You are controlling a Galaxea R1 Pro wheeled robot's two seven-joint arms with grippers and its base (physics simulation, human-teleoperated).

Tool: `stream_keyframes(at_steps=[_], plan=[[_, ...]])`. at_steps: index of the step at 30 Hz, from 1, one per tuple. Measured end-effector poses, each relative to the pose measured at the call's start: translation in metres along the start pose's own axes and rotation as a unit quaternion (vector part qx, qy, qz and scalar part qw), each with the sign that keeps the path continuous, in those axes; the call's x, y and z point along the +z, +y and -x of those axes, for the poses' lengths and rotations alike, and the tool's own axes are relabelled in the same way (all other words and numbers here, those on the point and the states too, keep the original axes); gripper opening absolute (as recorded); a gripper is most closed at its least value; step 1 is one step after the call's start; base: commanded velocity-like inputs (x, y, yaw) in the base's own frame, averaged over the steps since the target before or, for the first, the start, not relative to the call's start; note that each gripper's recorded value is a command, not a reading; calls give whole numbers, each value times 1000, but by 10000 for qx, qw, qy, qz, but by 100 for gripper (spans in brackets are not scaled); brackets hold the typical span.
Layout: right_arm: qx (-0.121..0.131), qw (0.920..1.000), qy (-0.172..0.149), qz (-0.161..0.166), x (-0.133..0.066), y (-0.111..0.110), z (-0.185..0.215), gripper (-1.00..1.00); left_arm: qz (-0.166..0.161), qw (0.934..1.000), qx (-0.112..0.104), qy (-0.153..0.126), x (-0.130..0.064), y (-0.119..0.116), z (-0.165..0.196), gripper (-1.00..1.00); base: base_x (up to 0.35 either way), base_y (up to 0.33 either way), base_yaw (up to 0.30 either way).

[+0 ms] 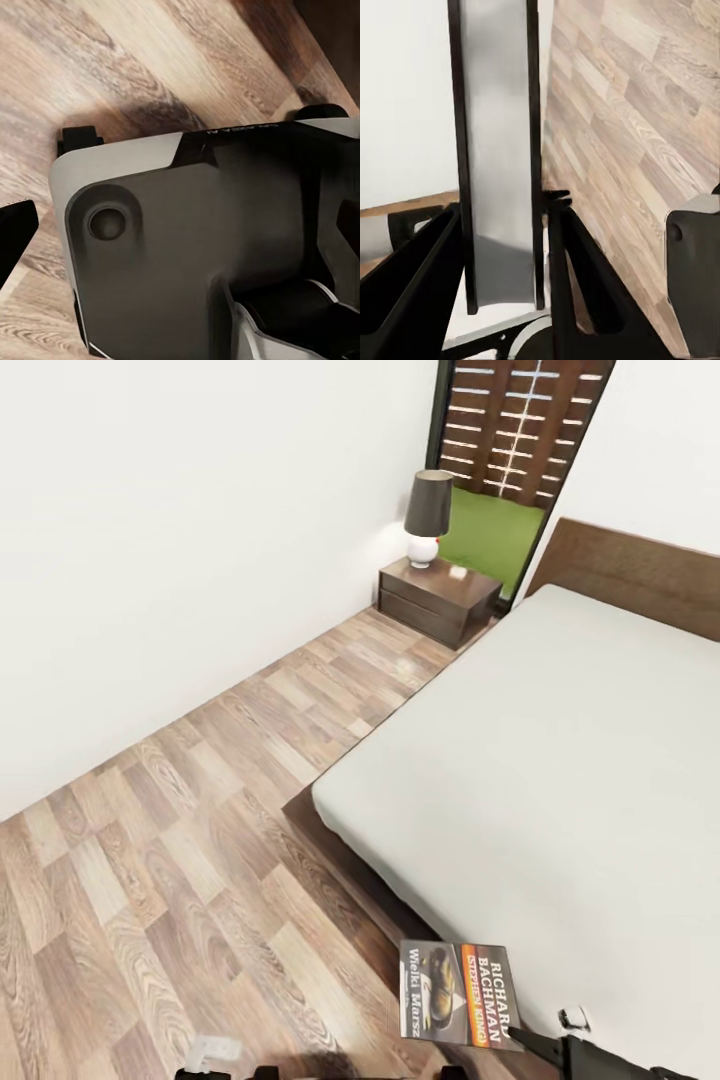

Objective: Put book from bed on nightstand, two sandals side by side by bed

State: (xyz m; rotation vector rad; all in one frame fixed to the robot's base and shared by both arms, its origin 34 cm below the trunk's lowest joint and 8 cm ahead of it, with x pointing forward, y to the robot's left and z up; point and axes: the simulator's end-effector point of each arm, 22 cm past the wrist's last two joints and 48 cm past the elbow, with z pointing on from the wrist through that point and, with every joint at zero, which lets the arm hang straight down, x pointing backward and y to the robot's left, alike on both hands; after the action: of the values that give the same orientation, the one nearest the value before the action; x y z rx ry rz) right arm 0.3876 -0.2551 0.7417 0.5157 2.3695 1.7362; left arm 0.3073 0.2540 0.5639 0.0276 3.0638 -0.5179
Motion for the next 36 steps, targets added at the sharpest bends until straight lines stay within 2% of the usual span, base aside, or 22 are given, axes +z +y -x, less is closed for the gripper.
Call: stream_keyframes(at_steps=[2, 36], plan=[[13, 9997, 7, 234, -1, 10, 0, -100, -6, 10000, -2, 4, 0, -1, 0, 100, 0, 0, 276], [71, 9997, 40, 210, 0, 6, -4, -100, -15, 10000, -30, 81, 3, -1, -8, 100, 0, 0, 277]])
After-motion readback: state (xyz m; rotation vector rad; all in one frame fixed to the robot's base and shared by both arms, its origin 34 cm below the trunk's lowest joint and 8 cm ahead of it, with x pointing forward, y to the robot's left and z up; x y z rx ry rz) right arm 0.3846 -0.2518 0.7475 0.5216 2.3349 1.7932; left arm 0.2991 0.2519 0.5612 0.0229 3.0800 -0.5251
